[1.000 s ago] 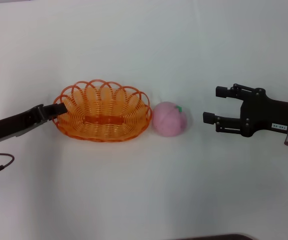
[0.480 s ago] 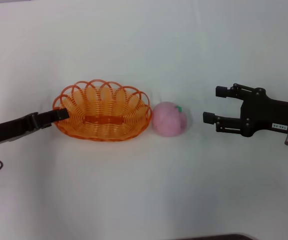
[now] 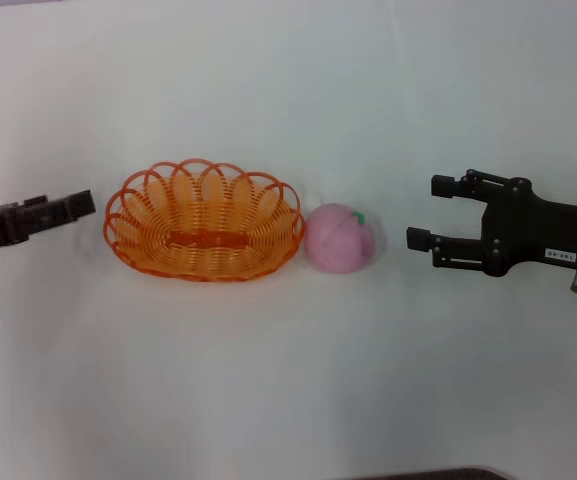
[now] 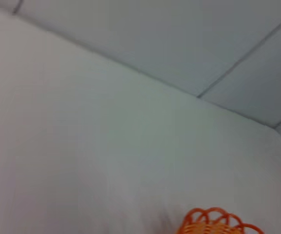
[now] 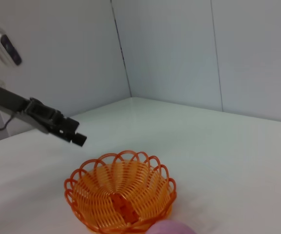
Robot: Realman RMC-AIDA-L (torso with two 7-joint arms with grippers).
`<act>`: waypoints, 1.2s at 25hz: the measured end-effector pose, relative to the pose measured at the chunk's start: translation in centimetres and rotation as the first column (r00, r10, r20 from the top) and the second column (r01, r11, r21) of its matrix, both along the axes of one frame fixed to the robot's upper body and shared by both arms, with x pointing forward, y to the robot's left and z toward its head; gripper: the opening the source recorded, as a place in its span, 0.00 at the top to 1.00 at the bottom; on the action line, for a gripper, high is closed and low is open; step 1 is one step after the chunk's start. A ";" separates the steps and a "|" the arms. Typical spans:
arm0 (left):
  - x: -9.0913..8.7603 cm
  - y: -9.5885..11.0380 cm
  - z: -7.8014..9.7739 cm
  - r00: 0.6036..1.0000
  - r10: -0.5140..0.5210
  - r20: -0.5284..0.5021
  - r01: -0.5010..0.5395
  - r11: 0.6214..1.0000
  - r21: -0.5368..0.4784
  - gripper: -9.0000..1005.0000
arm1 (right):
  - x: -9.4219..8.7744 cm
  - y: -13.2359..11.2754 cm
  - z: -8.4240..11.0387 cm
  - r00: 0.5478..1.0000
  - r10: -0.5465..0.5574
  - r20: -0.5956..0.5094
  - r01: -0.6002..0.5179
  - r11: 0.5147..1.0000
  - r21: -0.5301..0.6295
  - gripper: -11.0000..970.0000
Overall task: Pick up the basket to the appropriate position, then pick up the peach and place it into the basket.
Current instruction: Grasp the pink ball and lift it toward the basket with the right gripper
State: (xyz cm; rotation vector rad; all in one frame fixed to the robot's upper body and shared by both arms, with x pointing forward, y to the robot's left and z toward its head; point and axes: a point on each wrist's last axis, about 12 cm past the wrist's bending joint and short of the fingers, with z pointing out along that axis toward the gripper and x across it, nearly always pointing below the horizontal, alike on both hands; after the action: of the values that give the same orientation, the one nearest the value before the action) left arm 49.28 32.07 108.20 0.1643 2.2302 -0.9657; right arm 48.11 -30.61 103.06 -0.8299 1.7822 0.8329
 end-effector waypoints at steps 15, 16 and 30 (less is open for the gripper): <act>-2.9 -1.8 -0.4 0.748 -0.531 0.398 0.439 0.846 0.303 0.14 | 0.1 -0.1 0.6 0.999 0.051 0.005 -0.051 0.999 0.007 0.12; -3.1 -1.7 -0.6 0.735 -0.541 0.410 0.439 0.839 0.321 0.14 | 0.0 -0.1 0.7 0.998 0.055 0.006 -0.055 0.998 0.010 0.12; -3.0 -1.7 -2.5 0.710 -0.620 0.332 0.517 0.780 0.352 0.14 | 1.5 0.0 2.3 0.991 0.127 -0.031 -0.126 0.991 0.032 0.12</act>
State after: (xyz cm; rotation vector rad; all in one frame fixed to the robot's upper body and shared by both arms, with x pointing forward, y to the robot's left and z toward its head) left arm 46.25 30.35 105.70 1.1394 1.8753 -0.8502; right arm 49.58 -30.58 105.32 -0.9218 1.7556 0.9593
